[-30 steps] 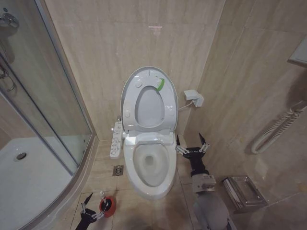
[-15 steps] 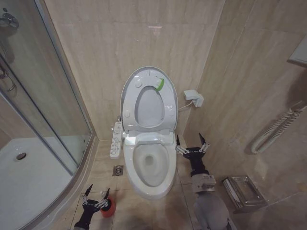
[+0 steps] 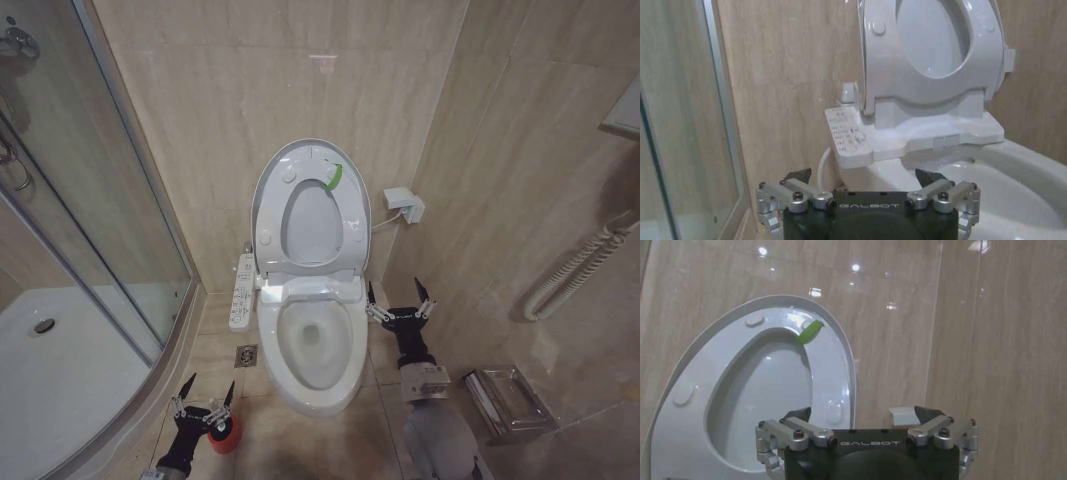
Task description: Open the toilet lid, clean the toilet bowl with a toilet brush, close the toilet lid, and flush.
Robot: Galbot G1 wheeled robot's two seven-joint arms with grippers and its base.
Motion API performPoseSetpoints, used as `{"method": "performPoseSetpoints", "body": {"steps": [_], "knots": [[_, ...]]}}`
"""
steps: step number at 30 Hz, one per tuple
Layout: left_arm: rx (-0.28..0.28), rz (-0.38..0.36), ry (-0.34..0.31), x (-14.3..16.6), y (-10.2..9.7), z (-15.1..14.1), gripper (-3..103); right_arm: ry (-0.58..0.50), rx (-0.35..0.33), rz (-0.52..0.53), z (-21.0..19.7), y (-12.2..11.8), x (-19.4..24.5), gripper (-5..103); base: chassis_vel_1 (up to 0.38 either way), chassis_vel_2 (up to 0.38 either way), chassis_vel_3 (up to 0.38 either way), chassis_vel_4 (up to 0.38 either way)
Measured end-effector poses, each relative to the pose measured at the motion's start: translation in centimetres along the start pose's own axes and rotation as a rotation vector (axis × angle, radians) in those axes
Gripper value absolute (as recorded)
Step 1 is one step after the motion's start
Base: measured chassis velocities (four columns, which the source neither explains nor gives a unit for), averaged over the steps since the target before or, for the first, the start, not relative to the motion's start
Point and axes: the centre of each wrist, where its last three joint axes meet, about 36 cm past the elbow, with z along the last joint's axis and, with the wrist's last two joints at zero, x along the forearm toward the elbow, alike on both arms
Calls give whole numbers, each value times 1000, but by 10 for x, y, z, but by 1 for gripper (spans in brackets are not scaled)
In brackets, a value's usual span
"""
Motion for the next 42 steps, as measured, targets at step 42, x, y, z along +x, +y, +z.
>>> {"method": "performPoseSetpoints", "body": {"steps": [42], "knots": [[217, -72, -166, -115, 1, -84, 100, 0, 0, 0, 0, 0, 0, 100, 0, 0, 0, 0]]}}
